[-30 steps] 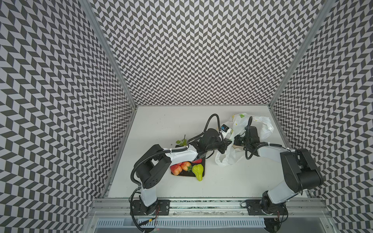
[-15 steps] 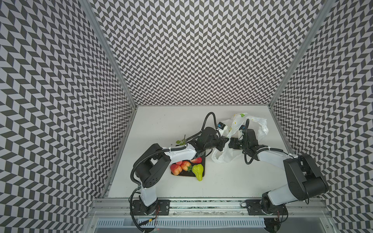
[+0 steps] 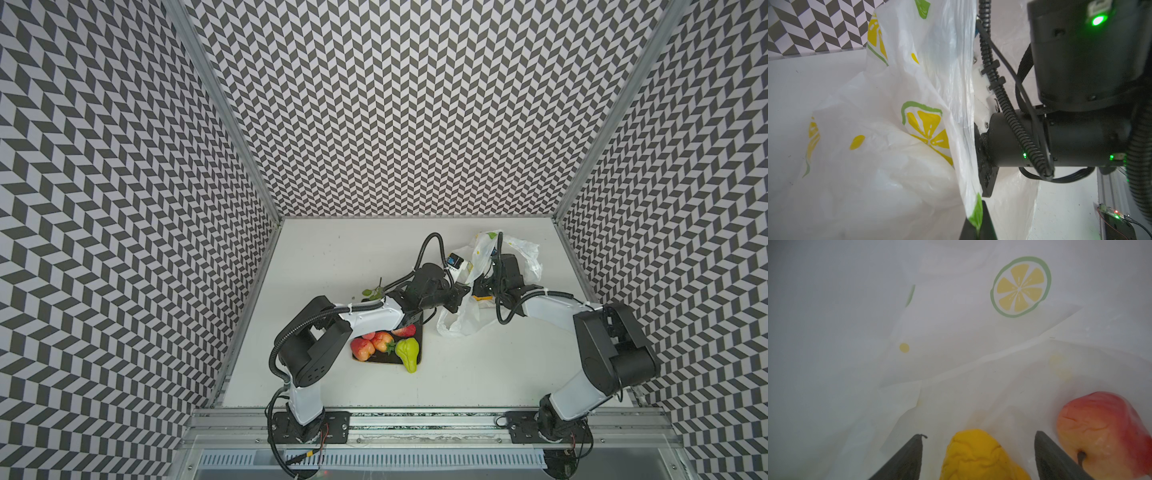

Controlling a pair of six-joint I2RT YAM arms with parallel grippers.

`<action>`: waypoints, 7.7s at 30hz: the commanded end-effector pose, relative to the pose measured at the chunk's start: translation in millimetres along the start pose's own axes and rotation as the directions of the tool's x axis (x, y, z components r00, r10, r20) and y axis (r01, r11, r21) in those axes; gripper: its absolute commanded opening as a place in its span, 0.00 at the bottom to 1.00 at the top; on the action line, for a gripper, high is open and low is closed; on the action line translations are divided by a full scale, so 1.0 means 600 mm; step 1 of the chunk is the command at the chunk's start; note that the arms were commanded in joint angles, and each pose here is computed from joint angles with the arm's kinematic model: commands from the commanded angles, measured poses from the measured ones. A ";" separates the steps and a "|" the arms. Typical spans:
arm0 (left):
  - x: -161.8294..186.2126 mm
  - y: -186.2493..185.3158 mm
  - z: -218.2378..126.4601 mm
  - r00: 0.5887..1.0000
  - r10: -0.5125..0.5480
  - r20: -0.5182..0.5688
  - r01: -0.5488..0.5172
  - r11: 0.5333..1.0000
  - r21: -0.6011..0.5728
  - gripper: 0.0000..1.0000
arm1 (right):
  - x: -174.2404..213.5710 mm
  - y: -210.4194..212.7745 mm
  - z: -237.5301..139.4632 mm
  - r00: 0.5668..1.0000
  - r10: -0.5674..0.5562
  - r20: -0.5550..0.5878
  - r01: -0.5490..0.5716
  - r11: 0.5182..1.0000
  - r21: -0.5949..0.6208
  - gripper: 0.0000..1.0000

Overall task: Take the fake fruits out of the plastic bag
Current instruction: 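Close the right gripper on the yellow pear inside the bag, then lift the yellow pear out with the right gripper while the left releases the bag, then carry the yellow pear over the tray with the right while the left draws back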

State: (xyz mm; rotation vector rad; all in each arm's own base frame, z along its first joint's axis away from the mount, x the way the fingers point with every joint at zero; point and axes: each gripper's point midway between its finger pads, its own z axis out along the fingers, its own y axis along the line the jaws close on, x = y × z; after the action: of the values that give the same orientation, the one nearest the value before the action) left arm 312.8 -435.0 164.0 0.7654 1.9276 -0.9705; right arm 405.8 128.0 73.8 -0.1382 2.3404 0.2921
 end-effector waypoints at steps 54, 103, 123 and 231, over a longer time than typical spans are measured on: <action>-0.049 0.056 -0.033 0.998 0.003 0.063 0.005 0.993 -0.117 0.00 | 0.067 -0.005 0.033 0.977 0.021 -0.211 0.011 0.989 0.149 0.92; -0.045 0.072 -0.016 0.998 -0.043 0.045 0.049 0.989 -0.142 0.00 | 0.034 -0.017 0.061 0.990 0.024 -0.142 0.006 0.978 0.208 0.75; -0.057 0.100 -0.005 0.996 -0.072 0.059 0.081 0.985 -0.154 0.00 | 0.000 0.006 -0.015 0.997 0.072 -0.011 -0.070 0.990 0.122 0.46; -0.030 0.180 -0.682 0.711 -0.069 0.700 0.593 0.594 -0.544 0.55 | 0.044 0.567 -0.073 0.783 -0.574 0.240 0.620 0.693 -0.369 0.72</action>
State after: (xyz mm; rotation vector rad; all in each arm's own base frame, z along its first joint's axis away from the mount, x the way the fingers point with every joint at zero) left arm 243.0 -41.3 286.5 -0.4177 1.6544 -0.4541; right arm 291.9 436.5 103.5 -1.0992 2.0302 0.4260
